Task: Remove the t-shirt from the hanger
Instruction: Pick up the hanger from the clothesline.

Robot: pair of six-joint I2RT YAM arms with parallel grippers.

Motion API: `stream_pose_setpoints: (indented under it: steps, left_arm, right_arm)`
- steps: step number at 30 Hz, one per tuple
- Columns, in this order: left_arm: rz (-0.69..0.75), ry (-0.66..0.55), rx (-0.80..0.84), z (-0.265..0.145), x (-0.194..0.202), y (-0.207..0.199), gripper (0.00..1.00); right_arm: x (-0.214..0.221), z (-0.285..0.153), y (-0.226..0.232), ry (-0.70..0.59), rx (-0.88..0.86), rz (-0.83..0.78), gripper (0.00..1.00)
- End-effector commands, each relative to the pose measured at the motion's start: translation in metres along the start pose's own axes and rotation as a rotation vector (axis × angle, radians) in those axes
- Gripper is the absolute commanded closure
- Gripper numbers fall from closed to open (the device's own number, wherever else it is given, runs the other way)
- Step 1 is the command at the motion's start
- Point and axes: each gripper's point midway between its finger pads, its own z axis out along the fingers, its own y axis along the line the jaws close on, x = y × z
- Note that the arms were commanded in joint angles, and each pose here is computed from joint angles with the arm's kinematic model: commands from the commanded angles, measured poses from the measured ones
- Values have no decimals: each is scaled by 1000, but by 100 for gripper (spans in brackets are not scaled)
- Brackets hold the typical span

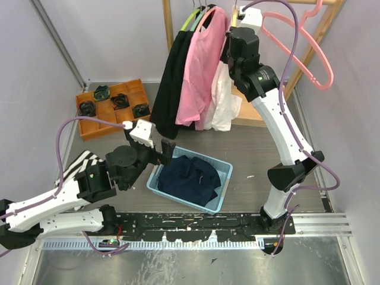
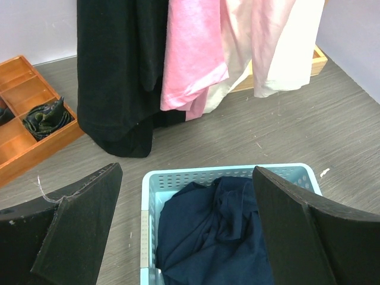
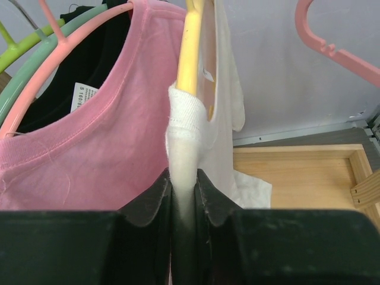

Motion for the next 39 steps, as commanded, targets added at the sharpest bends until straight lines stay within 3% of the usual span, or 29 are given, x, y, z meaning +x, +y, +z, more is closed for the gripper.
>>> stream_pose_setpoints:
  steps: [1, 15, 26, 39]
  left_arm:
    - [-26, -40, 7, 2, -14, -3, 2]
    - [-20, -53, 10, 8, -20, -8, 2]
    - [-26, -65, 20, 11, -25, -13, 2]
    - [17, -216, 79, 22, -106, -32, 2]
  right_arm:
    - [-43, -20, -12, -100, -5, 33, 95]
    - [-91, -55, -20, -262, -124, -9, 99]
    - [-103, -74, -25, -282, -145, -31, 99]
    - [-79, -124, -46, -252, -206, -13, 99]
